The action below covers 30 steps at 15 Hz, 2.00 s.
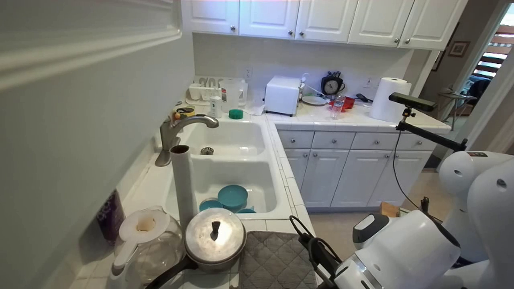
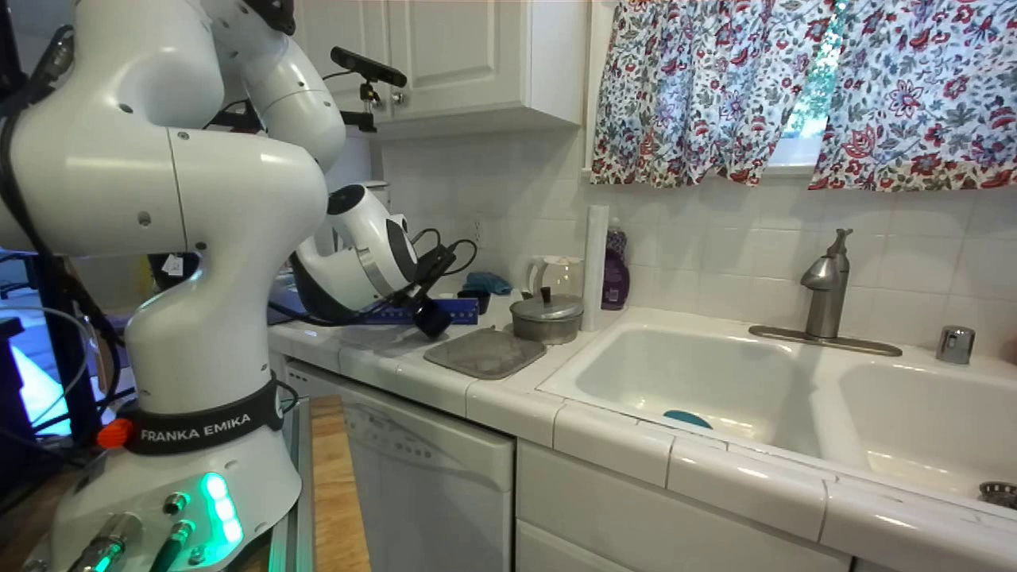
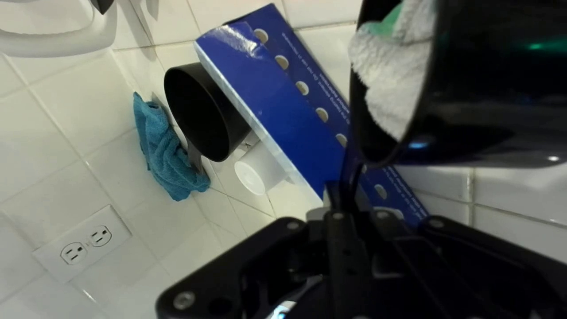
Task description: Move the black cup forward
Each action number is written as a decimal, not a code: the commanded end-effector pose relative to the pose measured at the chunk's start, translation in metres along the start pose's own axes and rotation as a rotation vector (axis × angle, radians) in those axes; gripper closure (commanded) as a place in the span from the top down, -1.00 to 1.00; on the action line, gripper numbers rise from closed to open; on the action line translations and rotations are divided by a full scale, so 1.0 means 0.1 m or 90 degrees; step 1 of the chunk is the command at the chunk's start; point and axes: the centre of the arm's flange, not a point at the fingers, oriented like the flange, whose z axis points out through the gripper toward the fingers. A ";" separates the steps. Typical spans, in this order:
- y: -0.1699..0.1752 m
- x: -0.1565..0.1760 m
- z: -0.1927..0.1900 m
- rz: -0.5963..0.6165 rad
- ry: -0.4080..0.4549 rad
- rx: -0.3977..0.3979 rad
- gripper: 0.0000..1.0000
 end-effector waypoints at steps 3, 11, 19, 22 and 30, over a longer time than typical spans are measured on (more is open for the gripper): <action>-0.31 0.04 -0.09 -0.068 0.042 -0.081 -0.98; -0.58 0.21 -0.14 -0.164 0.030 -0.158 -0.98; -0.69 0.25 -0.12 -0.203 0.022 -0.152 0.01; -0.67 0.29 -0.15 -0.206 0.028 -0.150 0.42; -0.49 0.62 -0.49 -0.182 0.042 -0.136 1.00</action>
